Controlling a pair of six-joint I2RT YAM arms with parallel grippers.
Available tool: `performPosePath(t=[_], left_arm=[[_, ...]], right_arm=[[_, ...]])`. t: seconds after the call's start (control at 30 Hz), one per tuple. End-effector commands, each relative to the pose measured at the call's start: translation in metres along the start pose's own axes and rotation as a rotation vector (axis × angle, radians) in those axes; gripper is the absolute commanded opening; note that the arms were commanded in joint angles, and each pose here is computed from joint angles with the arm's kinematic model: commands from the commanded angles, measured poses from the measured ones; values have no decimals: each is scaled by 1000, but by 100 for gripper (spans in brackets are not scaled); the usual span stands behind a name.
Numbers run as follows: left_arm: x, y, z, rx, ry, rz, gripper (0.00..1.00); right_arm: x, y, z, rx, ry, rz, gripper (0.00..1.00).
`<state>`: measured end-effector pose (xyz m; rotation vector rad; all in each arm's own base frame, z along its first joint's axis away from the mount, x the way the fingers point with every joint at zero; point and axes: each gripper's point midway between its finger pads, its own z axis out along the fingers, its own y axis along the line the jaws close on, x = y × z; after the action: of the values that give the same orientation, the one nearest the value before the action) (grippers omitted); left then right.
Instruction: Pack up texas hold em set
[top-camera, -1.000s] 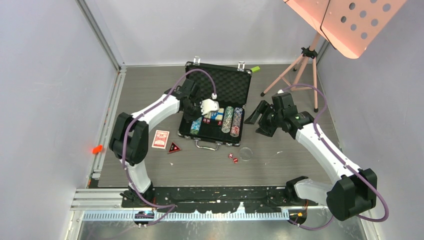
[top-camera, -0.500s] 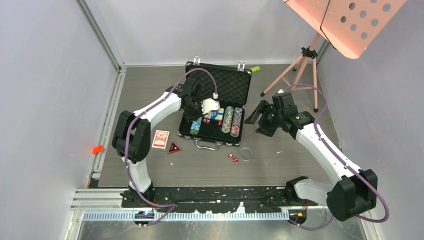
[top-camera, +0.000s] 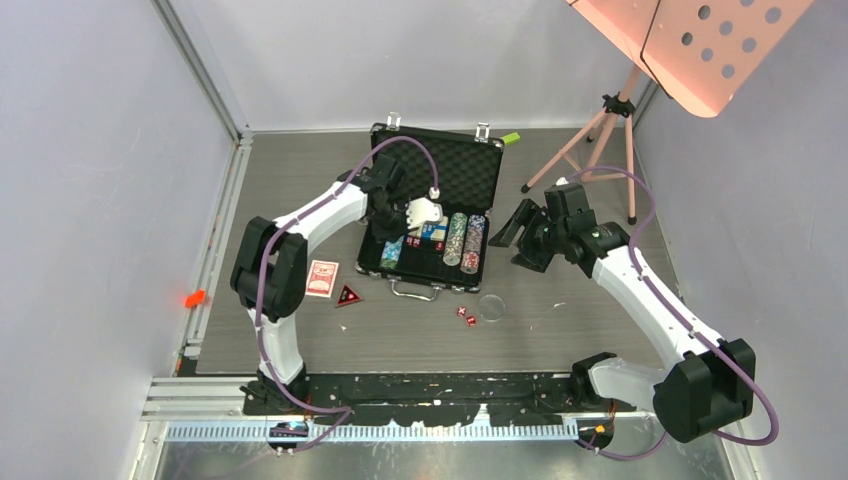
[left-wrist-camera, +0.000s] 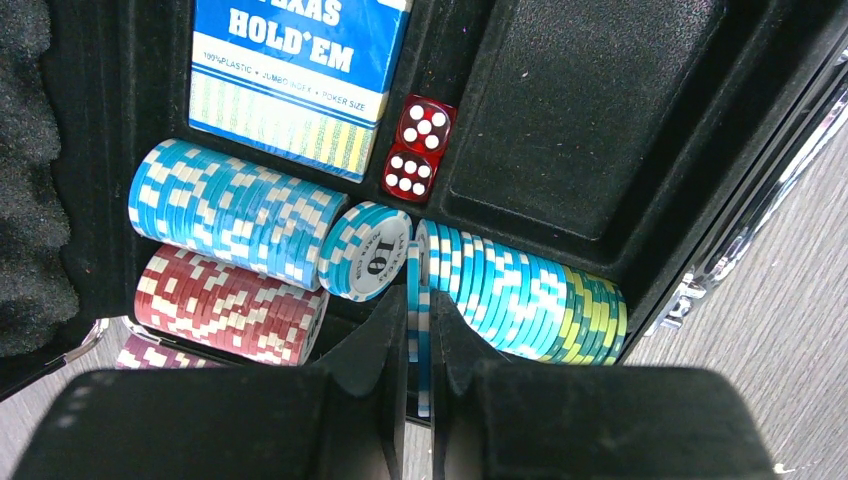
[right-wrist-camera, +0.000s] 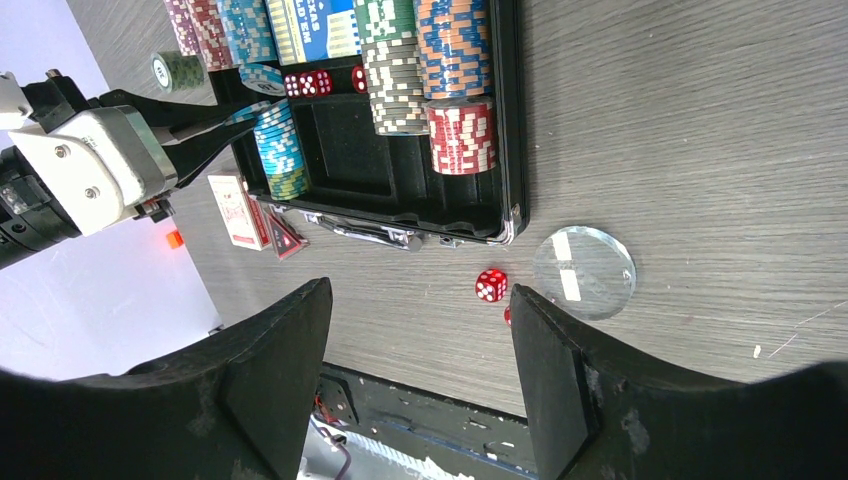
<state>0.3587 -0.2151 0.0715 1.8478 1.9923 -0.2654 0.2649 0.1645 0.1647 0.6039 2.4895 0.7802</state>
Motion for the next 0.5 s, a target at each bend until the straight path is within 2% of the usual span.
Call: performPosePath(t=[0.0, 0.17, 0.3, 0.47], left_arm=[[4, -11, 5, 46, 30, -19, 4], [3, -7, 4, 33, 32, -8, 6], [0, -4, 1, 27, 25, -3, 1], [-4, 2, -3, 9, 23, 11, 0]], right_arm=[[-9, 16, -12, -47, -34, -27, 72], [-9, 16, -11, -46, -35, -27, 72], [-10, 16, -11, -45, -35, -27, 72], [-10, 16, -12, -45, -37, -27, 72]])
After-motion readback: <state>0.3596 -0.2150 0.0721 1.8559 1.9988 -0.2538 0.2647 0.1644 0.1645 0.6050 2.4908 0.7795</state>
